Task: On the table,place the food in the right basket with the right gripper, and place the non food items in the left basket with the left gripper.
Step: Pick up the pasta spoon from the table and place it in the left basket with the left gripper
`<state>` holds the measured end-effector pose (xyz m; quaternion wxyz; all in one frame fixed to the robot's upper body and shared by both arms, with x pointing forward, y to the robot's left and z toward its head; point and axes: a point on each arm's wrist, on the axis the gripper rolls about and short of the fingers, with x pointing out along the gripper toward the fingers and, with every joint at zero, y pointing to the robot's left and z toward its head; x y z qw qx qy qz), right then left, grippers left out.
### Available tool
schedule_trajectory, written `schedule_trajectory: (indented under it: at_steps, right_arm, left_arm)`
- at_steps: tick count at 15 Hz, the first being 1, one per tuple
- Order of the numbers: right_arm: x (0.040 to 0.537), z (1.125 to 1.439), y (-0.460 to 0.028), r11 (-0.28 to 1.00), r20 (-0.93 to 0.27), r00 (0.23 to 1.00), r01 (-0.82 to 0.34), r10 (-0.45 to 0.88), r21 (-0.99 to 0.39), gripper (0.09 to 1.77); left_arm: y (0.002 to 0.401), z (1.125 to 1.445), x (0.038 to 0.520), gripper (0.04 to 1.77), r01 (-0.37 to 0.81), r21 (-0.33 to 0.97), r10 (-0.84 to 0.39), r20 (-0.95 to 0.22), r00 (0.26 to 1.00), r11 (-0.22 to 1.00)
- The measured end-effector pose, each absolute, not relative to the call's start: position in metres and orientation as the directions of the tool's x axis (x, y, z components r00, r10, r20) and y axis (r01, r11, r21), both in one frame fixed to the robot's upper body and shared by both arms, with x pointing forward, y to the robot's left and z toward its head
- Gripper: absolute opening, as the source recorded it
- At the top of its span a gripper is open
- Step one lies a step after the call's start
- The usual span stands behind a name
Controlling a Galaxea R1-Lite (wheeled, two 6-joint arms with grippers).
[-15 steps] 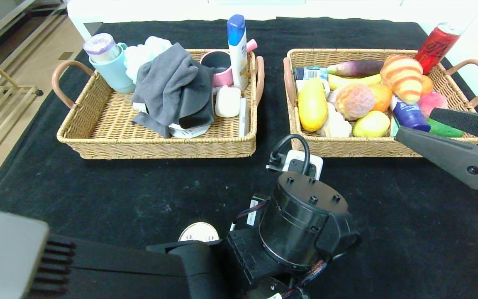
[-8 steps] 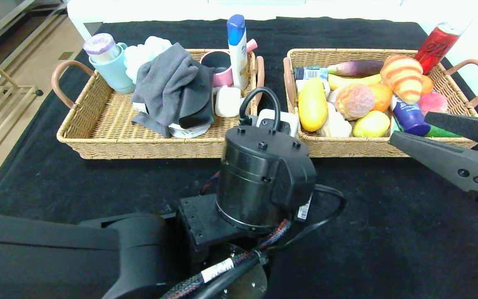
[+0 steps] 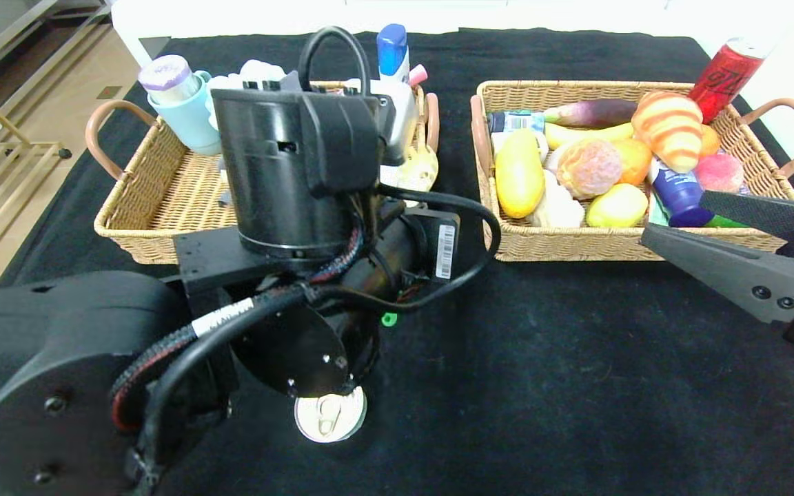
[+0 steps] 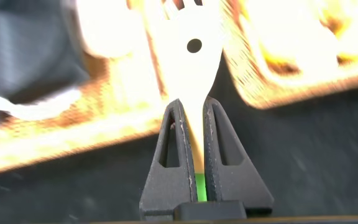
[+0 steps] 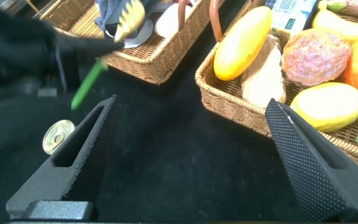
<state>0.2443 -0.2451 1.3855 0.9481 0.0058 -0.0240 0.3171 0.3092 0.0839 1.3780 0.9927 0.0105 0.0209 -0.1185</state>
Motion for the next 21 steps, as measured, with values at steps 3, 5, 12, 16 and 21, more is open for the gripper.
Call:
schedule_trajectory:
  at_steps: [3,5,12,16,21]
  right_arm:
    - [0.244,1.385,-0.245,0.798,0.049,0.797,-0.602,0.602,-0.004,1.71]
    - [0.244,1.385,-0.245,0.797,0.048,0.796,-0.604,0.604,-0.004,1.71]
    - [0.243,1.384,-0.244,0.792,0.046,0.792,-0.61,0.609,-0.004,1.71]
    - [0.242,1.384,-0.244,0.79,0.046,0.789,-0.613,0.612,-0.006,1.71]
    - [0.241,1.383,-0.243,0.787,0.044,0.786,-0.617,0.617,-0.008,1.71]
  left_arm:
    - [0.099,1.395,0.325,0.2,0.218,0.006,-0.218,-0.003,0.976,0.976]
    - [0.107,1.404,0.334,0.2,0.211,0.003,-0.211,0.024,0.977,0.977]
    - [0.121,1.416,0.371,0.2,0.173,0.004,-0.173,0.071,0.982,0.985]
    - [0.124,1.416,0.389,0.2,0.165,0.024,-0.166,0.08,0.983,0.986]
    - [0.126,1.419,0.397,0.2,0.156,0.036,-0.159,0.094,0.983,0.987]
